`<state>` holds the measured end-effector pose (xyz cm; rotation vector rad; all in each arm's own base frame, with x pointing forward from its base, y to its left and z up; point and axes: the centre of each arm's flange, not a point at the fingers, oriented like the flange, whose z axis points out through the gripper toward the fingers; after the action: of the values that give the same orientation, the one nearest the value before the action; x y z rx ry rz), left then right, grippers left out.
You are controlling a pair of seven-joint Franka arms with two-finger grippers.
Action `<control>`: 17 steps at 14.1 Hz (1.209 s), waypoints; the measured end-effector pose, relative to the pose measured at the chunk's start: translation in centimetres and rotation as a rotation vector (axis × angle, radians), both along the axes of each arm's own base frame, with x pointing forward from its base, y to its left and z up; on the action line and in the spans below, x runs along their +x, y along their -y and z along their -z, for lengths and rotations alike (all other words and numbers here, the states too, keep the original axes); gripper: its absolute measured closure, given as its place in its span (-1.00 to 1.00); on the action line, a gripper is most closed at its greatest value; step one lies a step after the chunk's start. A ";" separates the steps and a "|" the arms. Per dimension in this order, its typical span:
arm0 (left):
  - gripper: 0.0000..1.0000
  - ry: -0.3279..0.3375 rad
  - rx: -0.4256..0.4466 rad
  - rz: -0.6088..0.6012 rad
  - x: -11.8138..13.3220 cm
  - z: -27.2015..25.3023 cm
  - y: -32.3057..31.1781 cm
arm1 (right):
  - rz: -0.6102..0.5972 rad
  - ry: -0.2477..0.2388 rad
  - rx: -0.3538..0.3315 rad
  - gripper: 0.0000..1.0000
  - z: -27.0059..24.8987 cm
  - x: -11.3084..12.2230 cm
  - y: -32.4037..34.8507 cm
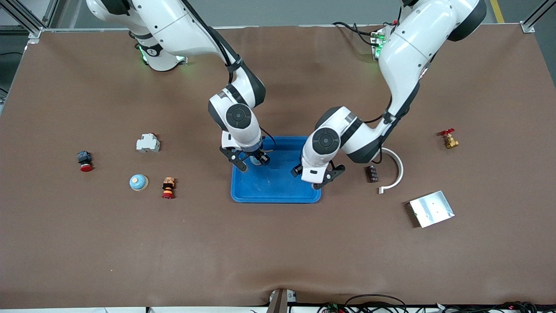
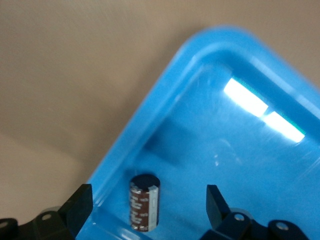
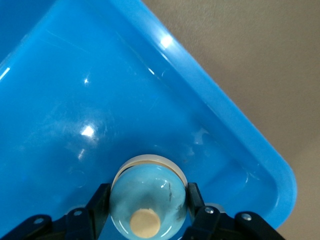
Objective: Place electrolytic capacitor and blue bell in tray
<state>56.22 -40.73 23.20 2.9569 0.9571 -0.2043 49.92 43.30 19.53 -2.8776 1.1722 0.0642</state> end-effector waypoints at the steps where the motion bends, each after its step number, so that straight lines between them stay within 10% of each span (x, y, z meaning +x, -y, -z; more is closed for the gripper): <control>1: -1.00 0.010 -0.014 -0.024 0.9 -1.7 -0.9 | -0.001 -0.001 -0.001 -0.34 0.1 -0.1 -0.1; 8: -1.00 0.102 -0.087 0.162 6.7 -8.1 -10.6 | 0.014 -0.002 -0.002 -0.34 0.5 0.0 -0.2; 10: -1.00 0.110 -0.089 0.226 7.6 -8.1 -13.1 | 0.018 -0.002 -0.003 -0.64 0.6 0.1 -0.2; 12: -1.00 0.094 -0.082 0.274 7.5 -7.2 -14.9 | 0.020 -0.001 -0.004 -0.99 0.5 0.1 -0.1; 17: -1.00 0.070 -0.015 0.422 5.0 -3.2 -17.7 | 0.032 -0.018 -0.032 -1.00 -2.0 2.0 0.9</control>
<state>61.25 -23.07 26.36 3.0897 0.3128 -0.1132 51.96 42.40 21.49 -2.8903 1.2336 0.0717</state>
